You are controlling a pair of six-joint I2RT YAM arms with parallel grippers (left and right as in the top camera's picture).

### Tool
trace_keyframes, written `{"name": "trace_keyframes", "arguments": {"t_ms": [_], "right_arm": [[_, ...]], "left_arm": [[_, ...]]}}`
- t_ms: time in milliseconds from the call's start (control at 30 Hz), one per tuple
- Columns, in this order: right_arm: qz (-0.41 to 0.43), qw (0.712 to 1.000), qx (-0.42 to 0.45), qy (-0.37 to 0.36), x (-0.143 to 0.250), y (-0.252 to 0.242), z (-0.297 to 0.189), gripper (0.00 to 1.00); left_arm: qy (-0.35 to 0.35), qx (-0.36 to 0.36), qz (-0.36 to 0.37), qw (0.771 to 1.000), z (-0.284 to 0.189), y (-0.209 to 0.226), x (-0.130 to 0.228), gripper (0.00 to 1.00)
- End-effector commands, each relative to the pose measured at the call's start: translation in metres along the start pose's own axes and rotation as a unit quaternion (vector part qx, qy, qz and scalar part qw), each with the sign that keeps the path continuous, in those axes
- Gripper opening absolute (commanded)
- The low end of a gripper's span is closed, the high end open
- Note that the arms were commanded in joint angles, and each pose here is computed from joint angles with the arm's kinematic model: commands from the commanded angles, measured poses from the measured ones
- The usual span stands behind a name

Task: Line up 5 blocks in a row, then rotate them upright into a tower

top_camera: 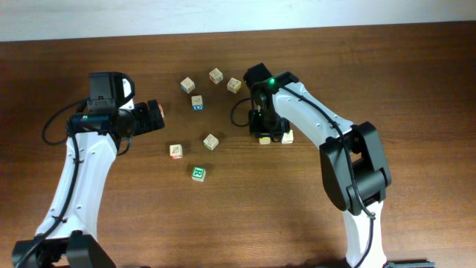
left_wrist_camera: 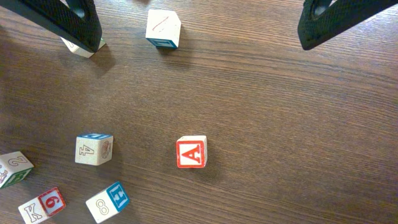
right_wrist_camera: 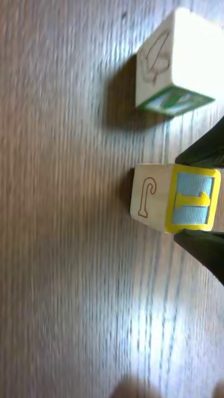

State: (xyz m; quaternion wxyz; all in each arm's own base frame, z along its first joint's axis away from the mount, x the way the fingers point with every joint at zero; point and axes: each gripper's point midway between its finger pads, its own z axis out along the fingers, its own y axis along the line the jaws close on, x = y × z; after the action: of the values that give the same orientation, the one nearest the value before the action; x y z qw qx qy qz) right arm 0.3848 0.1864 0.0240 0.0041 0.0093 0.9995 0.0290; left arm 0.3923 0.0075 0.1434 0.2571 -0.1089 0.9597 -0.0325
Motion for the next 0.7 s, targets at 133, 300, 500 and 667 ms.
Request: {"name": "trace_keyframes", "arguments": {"t_ms": [133, 300, 500, 667], "right_arm": [[0.031, 0.998, 0.049, 0.013, 0.003, -0.027, 0.007, 0.27], [0.035, 0.997, 0.065, 0.007, 0.001, -0.037, 0.006, 0.28], [0.037, 0.997, 0.07, 0.004, -0.001, -0.041, 0.006, 0.33], [0.032, 0.997, 0.069, 0.003, -0.003, -0.04, 0.005, 0.34]], "left_arm": [[-0.007, -0.004, -0.006, 1.0, -0.004, 0.001, -0.005, 0.99], [-0.007, -0.004, -0.007, 1.0, -0.004, 0.001, -0.005, 0.99], [-0.007, -0.004, -0.006, 1.0, -0.004, 0.001, -0.005, 0.99], [-0.007, -0.004, -0.006, 1.0, -0.004, 0.001, -0.005, 0.99]]}}
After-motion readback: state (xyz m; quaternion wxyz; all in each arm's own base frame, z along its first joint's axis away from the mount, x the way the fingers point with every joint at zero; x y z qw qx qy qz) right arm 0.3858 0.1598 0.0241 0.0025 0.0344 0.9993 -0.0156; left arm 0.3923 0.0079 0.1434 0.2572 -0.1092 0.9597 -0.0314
